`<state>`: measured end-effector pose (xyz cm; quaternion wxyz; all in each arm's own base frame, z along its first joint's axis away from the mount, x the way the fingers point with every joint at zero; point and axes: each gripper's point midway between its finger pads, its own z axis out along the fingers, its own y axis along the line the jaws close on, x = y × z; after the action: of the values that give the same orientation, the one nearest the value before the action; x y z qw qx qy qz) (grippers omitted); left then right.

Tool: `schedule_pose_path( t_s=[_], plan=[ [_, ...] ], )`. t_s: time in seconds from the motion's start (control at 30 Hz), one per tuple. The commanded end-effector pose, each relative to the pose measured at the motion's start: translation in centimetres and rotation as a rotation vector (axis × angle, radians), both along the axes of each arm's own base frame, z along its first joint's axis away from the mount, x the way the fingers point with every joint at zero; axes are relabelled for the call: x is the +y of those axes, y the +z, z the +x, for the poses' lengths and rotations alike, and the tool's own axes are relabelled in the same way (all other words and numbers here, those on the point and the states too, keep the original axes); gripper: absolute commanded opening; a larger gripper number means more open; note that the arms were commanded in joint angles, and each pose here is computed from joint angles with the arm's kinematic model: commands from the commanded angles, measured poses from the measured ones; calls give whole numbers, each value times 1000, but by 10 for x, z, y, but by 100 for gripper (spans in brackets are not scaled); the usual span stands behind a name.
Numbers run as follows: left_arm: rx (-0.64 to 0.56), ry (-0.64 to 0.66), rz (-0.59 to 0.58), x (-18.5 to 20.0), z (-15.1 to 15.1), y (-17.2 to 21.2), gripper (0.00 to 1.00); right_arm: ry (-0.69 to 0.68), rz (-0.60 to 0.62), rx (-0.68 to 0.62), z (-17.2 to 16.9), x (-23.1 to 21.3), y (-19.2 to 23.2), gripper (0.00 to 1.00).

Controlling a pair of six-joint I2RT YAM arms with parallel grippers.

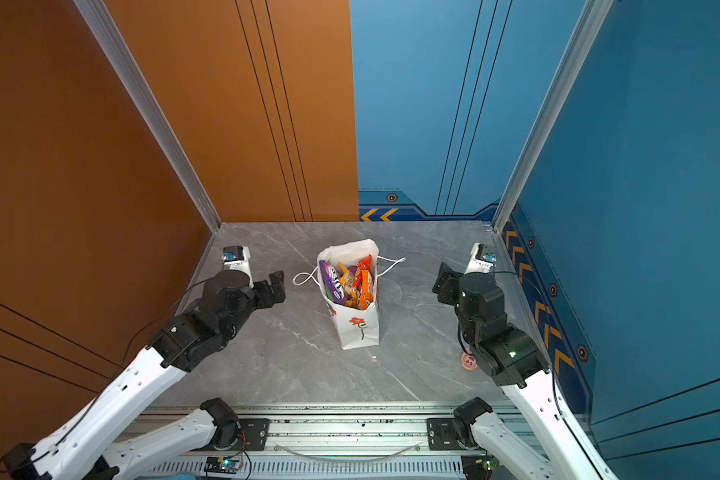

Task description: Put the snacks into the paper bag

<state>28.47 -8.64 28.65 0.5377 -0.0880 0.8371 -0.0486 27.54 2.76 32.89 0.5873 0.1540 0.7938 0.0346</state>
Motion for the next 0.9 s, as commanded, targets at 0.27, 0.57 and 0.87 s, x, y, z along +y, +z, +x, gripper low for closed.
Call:
schedule_pose_path(
  t_s=[0.27,0.57,0.87],
  plan=[
    [-95,396,144,100,7,-78,98,-162,-71,60,32,-36,-101,100],
    [-46,396,396,115,40,-119,98,-78,-283,217,68,-7,-165,100],
    [-90,122,542,79,79,-161,98,-179,-509,146,106,-13,-166,100]
  ],
)
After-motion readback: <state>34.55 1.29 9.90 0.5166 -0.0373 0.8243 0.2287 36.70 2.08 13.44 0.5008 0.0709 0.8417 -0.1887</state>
